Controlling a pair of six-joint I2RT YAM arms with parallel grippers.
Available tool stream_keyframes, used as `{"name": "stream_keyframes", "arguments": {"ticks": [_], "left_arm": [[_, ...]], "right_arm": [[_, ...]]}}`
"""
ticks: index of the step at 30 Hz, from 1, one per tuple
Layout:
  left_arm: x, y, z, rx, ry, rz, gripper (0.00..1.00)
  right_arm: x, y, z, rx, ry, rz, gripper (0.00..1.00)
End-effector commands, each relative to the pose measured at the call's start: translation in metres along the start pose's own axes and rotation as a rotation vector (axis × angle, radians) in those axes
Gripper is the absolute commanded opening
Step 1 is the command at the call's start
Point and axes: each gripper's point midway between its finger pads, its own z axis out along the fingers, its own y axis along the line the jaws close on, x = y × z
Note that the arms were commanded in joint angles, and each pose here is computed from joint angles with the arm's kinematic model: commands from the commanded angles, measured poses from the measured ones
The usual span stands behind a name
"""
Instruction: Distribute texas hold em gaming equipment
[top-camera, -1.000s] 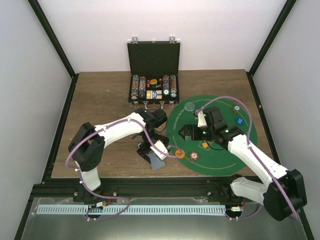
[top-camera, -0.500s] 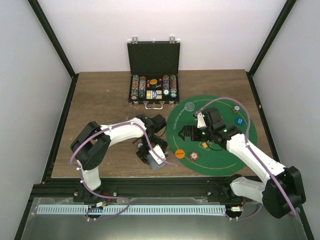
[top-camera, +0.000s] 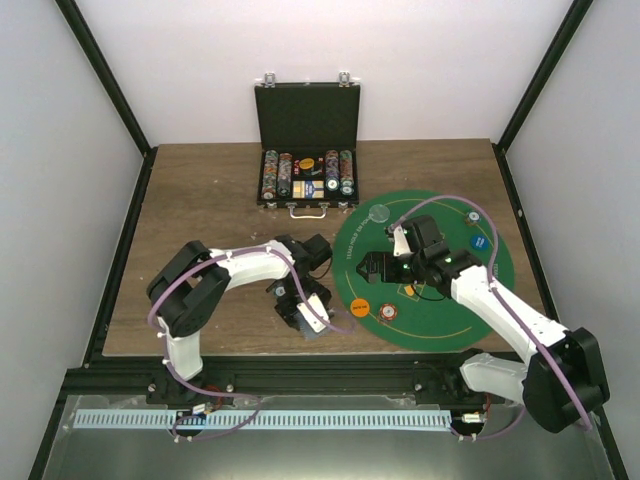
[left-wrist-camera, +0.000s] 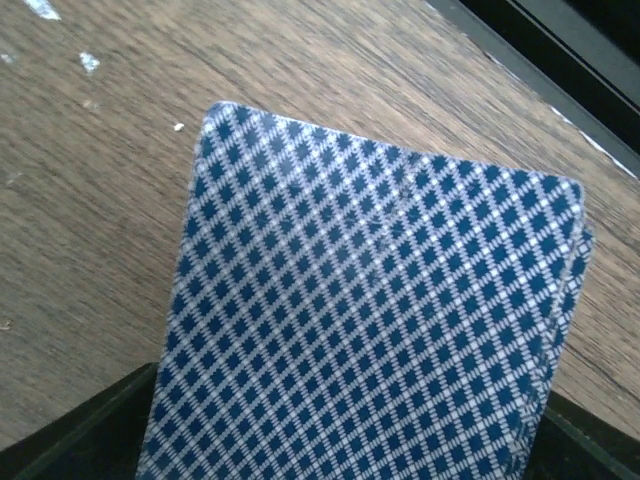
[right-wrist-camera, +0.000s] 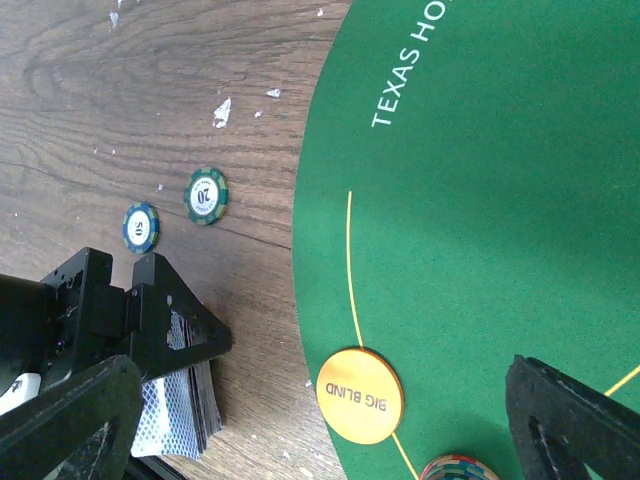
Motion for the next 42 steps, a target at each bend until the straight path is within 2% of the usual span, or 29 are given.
{"name": "stream_keyframes", "arguments": {"ticks": [1, 6, 11, 17, 20, 23, 26, 31, 36, 42], "left_arm": [[0.003, -0.007, 0.011, 0.023, 0.004, 0.033, 0.80], [0.000, -0.010, 0.013, 0.015, -0.008, 0.037, 0.65], [-0.004, 0.000, 0.004, -0.045, -0.023, -0.075, 0.56], [-0.011, 0.028, -0.036, -0.199, -0.163, -0.294, 0.56], [-0.009, 0.037, -0.062, -0.287, -0.192, -0.367, 0.56], [-0.005, 0.046, -0.088, -0.370, -0.194, -0.444, 0.55], [0.008, 0.054, -0.117, -0.439, -0.147, -0.555, 0.55], [0.030, 0.055, -0.158, -0.517, -0.089, -0.750, 0.54], [0.029, 0.050, -0.187, -0.566, -0.103, -0.818, 0.53], [0.027, 0.050, -0.197, -0.575, -0.105, -0.848, 0.52]], "right_arm": [[-0.003, 0.001, -0.001, -0.005, -0.005, 0.007, 1.00], [-0.005, 0.002, -0.003, -0.001, -0.013, 0.001, 1.00], [-0.012, 0.007, -0.010, -0.012, -0.041, -0.005, 1.00], [-0.027, 0.026, -0.021, -0.073, -0.077, -0.032, 1.00], [-0.034, 0.036, -0.024, -0.118, -0.082, -0.041, 1.00], [-0.043, 0.049, -0.030, -0.189, -0.099, -0.039, 1.00], [-0.052, 0.066, -0.036, -0.299, -0.120, -0.023, 1.00], [-0.050, 0.108, -0.037, -0.580, -0.042, -0.081, 0.98], [-0.055, 0.123, -0.029, -0.701, 0.000, -0.097, 0.92], [-0.059, 0.134, -0.018, -0.772, 0.028, -0.102, 0.88]]}}
